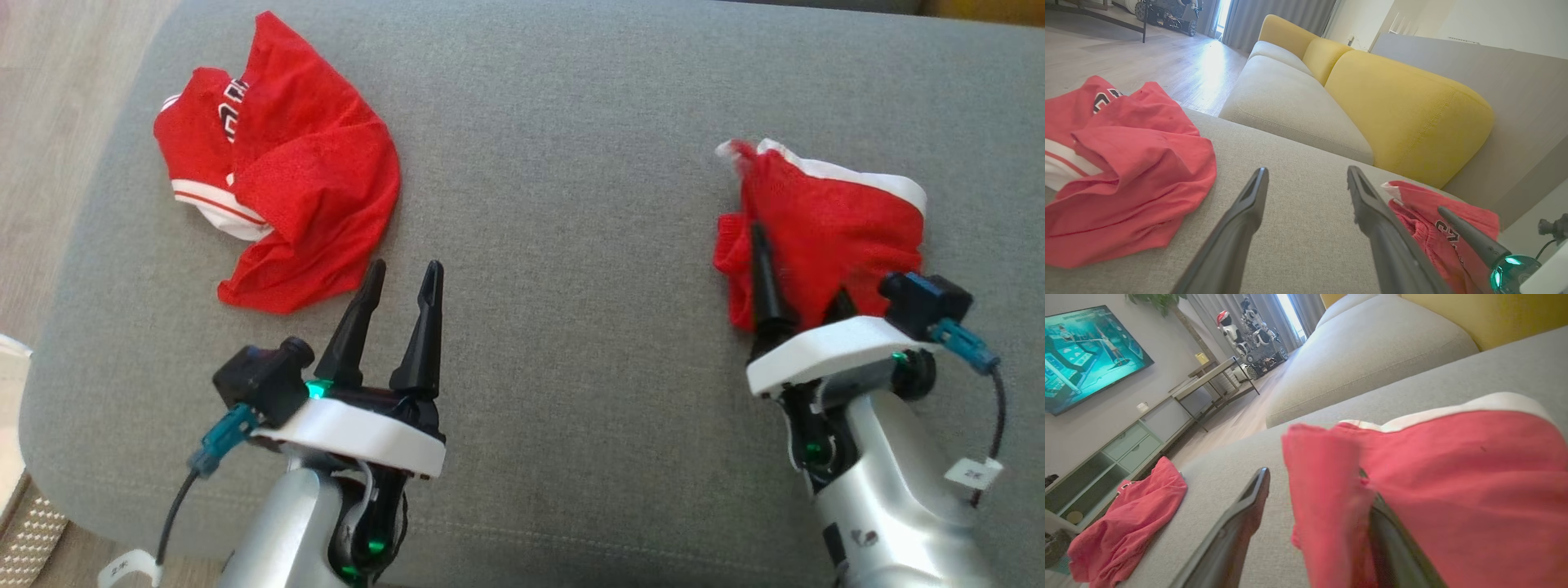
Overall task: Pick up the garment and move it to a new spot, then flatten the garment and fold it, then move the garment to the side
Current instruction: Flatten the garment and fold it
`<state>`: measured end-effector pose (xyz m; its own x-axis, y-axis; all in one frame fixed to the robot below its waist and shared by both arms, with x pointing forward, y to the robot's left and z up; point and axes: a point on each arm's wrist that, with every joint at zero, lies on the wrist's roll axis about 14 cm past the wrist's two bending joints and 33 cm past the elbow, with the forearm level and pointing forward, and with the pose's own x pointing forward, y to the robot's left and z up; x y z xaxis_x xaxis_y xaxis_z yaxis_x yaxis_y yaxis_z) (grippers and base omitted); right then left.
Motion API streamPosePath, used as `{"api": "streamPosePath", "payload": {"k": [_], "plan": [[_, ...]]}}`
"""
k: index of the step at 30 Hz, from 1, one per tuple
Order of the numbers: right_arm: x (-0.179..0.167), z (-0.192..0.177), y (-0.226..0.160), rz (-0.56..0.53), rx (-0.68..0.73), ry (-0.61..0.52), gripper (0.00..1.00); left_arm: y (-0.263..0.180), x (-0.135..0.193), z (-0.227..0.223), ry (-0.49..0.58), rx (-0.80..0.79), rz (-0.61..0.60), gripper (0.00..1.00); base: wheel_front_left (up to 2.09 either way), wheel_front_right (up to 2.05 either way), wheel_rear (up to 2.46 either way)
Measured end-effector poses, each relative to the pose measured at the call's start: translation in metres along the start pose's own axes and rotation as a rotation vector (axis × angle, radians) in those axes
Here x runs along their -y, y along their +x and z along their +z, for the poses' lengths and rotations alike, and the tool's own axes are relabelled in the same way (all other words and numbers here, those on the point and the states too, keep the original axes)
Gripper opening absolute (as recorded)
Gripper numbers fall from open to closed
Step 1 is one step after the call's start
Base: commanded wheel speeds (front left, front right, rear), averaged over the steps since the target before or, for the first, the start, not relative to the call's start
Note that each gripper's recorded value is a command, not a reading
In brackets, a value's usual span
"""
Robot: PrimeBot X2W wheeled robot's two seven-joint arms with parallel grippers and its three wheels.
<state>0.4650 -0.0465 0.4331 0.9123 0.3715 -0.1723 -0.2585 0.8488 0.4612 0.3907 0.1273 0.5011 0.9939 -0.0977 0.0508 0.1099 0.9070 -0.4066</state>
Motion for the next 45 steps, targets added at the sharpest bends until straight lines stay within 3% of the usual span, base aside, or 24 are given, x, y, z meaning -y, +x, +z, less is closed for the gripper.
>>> {"api": "streamPosePath", "payload": {"k": [7,17,26,34,38,45], "plan": [[-0.028,-0.01,-0.001,0.092,-0.03,-0.041,1.0,0.001,0.001,-0.002,-0.001,-0.005,-0.004,1.0,0.0,0.0,0.0],[-0.03,-0.051,-0.01,0.12,-0.211,-0.089,1.0,0.002,0.001,-0.004,-0.002,-0.012,-0.005,1.0,0.0,0.0,0.0],[-0.038,-0.052,-0.02,0.155,-0.25,-0.062,1.0,0.005,0.005,0.0,-0.004,0.001,-0.019,1.0,0.0,0.0,0.0],[-0.034,-0.02,-0.028,0.16,-0.159,-0.077,1.0,0.008,0.016,0.004,-0.009,0.015,-0.051,1.0,0.0,0.0,0.0],[-0.013,0.004,-0.04,0.103,-0.064,-0.077,1.0,0.009,0.023,0.008,-0.011,0.027,-0.071,1.0,0.0,0.0,0.0],[0.05,0.074,-0.064,-0.084,0.169,-0.316,1.0,0.018,0.035,0.016,-0.027,0.057,-0.112,1.0,0.0,0.0,0.0]]}}
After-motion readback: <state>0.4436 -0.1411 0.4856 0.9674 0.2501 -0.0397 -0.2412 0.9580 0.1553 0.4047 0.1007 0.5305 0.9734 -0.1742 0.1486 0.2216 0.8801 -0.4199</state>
